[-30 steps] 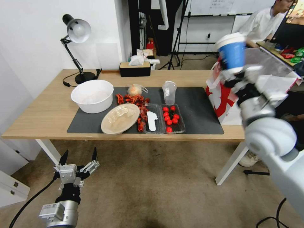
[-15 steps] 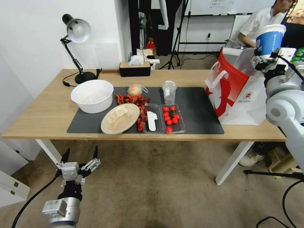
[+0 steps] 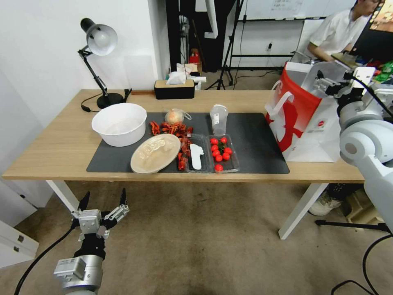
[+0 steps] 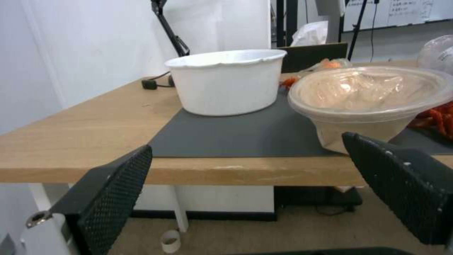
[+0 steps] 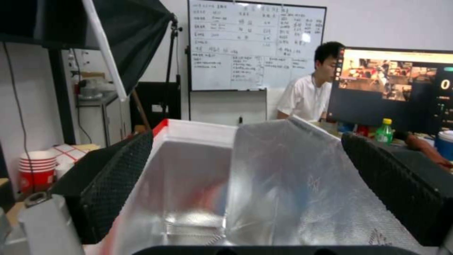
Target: Pick up the trash from the table and place it into the takeout bag.
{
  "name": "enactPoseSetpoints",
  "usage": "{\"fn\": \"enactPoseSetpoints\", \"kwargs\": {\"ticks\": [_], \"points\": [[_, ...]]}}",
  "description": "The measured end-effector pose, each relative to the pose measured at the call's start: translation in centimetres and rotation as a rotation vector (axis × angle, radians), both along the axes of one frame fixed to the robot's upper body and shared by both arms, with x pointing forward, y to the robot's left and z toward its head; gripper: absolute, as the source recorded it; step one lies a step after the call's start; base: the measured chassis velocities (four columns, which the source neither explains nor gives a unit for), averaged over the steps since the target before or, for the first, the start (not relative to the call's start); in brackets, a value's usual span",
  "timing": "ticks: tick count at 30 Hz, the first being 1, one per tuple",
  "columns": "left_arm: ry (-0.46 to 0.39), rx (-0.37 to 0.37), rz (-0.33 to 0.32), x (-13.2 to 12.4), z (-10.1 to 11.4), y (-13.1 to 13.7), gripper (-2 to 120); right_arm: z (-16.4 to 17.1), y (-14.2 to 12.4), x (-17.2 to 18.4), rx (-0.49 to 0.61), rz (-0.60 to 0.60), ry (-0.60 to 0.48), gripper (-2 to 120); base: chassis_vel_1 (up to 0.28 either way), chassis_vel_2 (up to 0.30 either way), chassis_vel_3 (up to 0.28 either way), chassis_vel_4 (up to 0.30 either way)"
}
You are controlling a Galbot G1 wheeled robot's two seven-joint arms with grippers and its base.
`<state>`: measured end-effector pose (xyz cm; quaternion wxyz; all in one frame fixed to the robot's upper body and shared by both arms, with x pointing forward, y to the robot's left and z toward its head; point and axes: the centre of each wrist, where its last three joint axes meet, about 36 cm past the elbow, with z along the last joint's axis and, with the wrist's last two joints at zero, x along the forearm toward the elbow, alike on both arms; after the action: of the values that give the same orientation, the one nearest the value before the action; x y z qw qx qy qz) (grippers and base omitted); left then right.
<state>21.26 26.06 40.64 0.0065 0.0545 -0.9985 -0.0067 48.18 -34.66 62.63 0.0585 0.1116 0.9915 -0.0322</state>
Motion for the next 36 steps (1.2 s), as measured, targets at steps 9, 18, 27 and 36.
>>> {"fn": "enactPoseSetpoints", "kwargs": {"ticks": [9, 18, 27, 36], "points": [[-0.001, 0.002, 0.002, -0.2, 0.3, 0.0, 100, 1.0, 1.5, -1.4, 0.003, 0.059, -0.061, 100, 0.0, 0.0, 0.0, 0.0], [-0.003, 0.002, 0.005, -0.2, 0.3, 0.1, 100, 0.3, 3.7, -5.0, 0.01, 0.159, -0.09, 100, 0.0, 0.0, 0.0, 0.0], [-0.007, 0.0, 0.01, -0.2, 0.2, 0.3, 100, -4.4, 6.6, -10.4, 0.028, 0.239, -0.05, 100, 0.0, 0.0, 0.0, 0.0], [-0.013, -0.006, 0.013, -0.2, 0.3, 0.8, 100, -11.1, 9.0, -15.9, 0.069, 0.223, -0.014, 100, 0.0, 0.0, 0.0, 0.0]]}}
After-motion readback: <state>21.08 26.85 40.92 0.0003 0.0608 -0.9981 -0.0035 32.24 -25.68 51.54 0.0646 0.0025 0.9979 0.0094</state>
